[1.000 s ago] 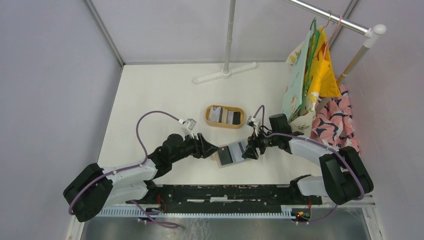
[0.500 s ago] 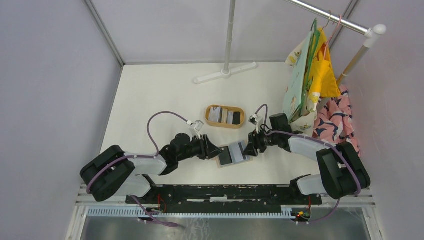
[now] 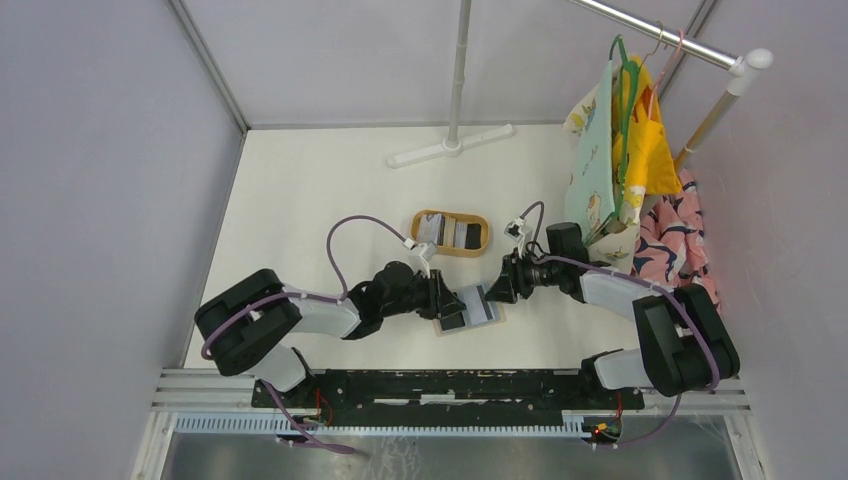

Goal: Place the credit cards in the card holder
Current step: Insert the credit card into the card holder, then turn over the card slot in the card holder.

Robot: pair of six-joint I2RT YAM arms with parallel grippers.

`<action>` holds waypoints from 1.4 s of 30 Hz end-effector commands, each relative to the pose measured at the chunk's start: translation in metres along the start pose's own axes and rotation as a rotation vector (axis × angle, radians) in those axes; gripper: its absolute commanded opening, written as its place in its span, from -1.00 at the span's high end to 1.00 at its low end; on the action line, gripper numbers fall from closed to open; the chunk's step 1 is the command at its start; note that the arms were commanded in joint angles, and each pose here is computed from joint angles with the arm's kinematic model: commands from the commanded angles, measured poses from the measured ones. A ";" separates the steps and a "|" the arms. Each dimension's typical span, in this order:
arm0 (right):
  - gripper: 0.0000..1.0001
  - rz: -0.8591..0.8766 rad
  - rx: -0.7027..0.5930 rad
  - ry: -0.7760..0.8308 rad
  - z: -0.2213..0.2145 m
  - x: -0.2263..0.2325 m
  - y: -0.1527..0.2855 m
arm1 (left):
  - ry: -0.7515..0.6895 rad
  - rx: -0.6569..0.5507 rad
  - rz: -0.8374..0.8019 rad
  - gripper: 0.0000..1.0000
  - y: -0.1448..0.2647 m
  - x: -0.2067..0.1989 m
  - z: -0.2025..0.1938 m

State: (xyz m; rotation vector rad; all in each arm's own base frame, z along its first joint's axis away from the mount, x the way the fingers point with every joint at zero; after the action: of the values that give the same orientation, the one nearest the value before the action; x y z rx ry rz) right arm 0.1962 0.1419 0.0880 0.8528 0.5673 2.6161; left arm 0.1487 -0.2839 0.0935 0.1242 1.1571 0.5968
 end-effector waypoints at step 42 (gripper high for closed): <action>0.06 0.205 0.018 -0.156 -0.002 0.008 -0.010 | -0.007 0.075 0.104 0.67 -0.034 0.021 -0.012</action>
State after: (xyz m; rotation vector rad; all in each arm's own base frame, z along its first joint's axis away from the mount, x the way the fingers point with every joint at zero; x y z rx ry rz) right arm 0.1825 0.1478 0.0704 1.2057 0.5593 2.6134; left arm 0.1545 -0.2986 0.0565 0.2536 1.1979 0.6609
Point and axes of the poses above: each gripper's point midway between its finger pads, its own y axis back along the fingers, its own x axis along the line the jaws close on, z = x × y, the point moved 7 cm from there along y, back along the fingers, and after that the axes turned 11 degrees about y, right-handed, at the moved point
